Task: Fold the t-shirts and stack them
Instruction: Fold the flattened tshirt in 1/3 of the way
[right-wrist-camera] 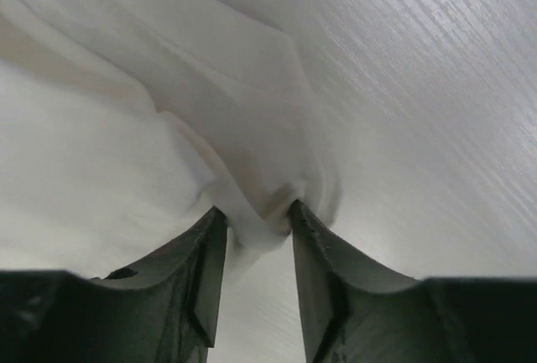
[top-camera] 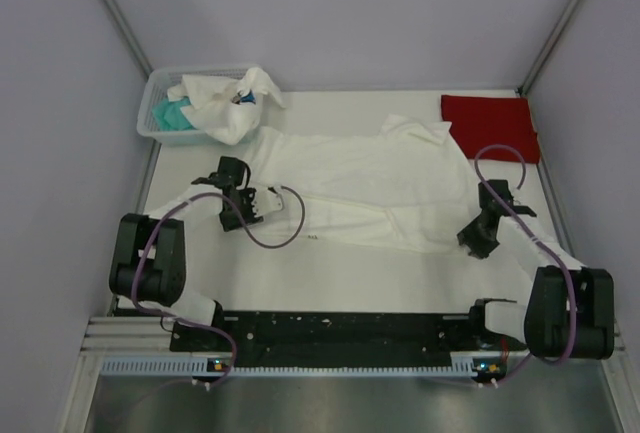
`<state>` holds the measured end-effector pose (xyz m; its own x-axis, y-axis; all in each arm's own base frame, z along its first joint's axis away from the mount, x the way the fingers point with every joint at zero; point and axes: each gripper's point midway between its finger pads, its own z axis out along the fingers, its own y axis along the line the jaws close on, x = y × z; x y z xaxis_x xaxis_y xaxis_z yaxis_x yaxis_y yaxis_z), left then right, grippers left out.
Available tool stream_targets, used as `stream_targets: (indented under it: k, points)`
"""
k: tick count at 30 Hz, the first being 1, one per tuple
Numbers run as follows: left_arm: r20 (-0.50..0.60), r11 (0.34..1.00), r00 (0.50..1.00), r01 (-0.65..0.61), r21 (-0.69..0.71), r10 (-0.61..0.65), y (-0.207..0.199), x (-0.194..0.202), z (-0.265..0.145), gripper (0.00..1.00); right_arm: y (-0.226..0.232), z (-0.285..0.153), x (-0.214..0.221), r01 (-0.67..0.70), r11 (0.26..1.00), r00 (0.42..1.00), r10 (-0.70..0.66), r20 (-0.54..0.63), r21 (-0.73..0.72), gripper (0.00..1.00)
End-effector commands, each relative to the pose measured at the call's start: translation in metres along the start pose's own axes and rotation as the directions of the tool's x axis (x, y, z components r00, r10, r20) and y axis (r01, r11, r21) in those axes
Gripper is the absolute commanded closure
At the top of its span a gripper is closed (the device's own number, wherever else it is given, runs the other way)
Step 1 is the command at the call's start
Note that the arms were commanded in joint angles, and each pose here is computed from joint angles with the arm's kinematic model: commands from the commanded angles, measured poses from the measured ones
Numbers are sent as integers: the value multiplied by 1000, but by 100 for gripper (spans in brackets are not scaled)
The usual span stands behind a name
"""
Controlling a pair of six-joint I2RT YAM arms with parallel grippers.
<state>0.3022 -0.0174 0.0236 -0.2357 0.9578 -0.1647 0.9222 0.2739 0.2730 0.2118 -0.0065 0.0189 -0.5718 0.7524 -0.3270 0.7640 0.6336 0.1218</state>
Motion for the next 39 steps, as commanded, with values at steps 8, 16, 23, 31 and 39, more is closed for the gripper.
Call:
stream_targets:
  k: [8,16,23,31,39]
  points:
    - [-58,985,985,162,-65,-166,3,12,-6,100,-4,-17,2,-70,993,997,69,-20,-93,100]
    - [-145,979,968,204,-1,-202,-62,45,-56,100,-14,-76,32,-104,979,991,86,-102,-177,100]
    - [-162,970,975,180,163,-154,-129,61,-91,100,-43,-100,75,-45,992,962,12,-272,-116,100]
    - [-268,953,957,176,245,-108,-153,81,-112,41,-45,-134,77,-29,994,947,-7,-321,-108,58]
    - [59,965,965,259,-36,-257,-35,11,-129,34,24,-178,-10,98,918,995,-98,20,-384,5]
